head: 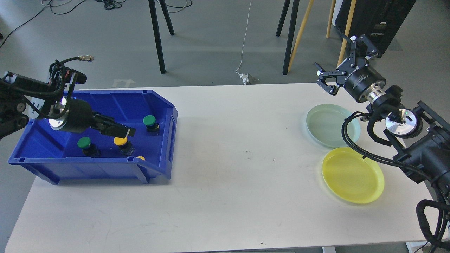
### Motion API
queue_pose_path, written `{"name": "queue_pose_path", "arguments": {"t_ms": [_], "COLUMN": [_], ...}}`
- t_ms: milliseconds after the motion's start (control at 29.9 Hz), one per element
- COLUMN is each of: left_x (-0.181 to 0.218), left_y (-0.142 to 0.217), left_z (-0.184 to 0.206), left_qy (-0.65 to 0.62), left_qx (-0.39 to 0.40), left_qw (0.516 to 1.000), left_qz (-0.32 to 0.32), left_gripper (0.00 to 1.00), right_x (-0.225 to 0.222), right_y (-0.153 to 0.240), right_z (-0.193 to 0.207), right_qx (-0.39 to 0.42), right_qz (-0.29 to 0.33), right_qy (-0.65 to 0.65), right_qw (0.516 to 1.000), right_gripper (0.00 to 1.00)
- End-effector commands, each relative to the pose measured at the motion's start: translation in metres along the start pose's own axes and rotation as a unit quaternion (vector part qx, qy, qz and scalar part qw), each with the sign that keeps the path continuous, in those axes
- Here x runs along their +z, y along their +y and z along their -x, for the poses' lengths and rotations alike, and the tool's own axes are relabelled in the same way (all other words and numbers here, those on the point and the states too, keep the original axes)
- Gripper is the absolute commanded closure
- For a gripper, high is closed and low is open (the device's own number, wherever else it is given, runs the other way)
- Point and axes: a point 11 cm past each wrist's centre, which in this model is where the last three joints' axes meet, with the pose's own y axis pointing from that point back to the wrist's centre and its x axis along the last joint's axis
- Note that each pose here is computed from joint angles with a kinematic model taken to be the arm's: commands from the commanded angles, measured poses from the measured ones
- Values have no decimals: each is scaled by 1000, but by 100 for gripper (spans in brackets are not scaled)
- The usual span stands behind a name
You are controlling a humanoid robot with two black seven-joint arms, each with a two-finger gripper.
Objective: Pass button and place on color plate
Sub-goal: 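Grasp a yellow-capped button in the bin with the left gripper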
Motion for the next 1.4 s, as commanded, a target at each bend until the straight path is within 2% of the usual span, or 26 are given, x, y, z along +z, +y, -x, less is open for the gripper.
{"name": "queue_pose_path", "arguments": {"t_ms": [0, 334, 701, 868, 935, 1002, 1035, 1202, 1236, 1269, 1302, 1336, 1369], "left_x": [-6, -16, -33, -30, -26, -26, -26, -27, -27, -28, -28, -28, -29], "left_y": [-14, -42, -59, -64, -67, -67, -67, -68, -69, -68, -69, -69, -69], "left_z": [-4, 18, 28, 29, 28, 28, 28, 33, 34, 34, 36, 36, 36], "left_qy": [-3, 14, 25, 23, 20, 19, 19, 21, 21, 20, 19, 17, 13], "left_qx": [-11, -37, -30, -34, -34, -34, -34, -39, -40, -41, -43, -44, -47], "left_qw": [1000, 999, 997, 997, 998, 998, 998, 997, 997, 997, 997, 997, 997], "left_qz": [-19, -33, -64, -61, -58, -58, -58, -58, -58, -59, -60, -61, -62], "left_gripper": [2, 2, 2, 5, 12, 27, 31, 38, 41, 48, 59, 79, 92], "right_x": [-3, -4, -2, 1, 2, 2, 2, 4, 4, 4, 5, 5, 5], "right_y": [5, 9, 11, 14, 15, 16, 16, 18, 18, 19, 19, 20, 20], "right_z": [-6, -12, -14, -17, -18, -19, -19, -22, -22, -23, -23, -24, -24], "right_qx": [7, 14, 16, 19, 21, 23, 23, 26, 26, 27, 28, 29, 29], "right_qz": [0, 0, 1, 3, 4, 4, 4, 4, 4, 5, 5, 6, 6], "right_qy": [3, 6, 4, 2, 2, 2, 2, 0, 0, -1, -1, -1, -1], "right_qw": [1000, 1000, 1000, 1000, 1000, 1000, 1000, 1000, 1000, 1000, 1000, 1000, 1000], "right_gripper": [0, 0, 0, 0, 0, 0, 0, 0, 0, 0, 0, 0, 0]}}
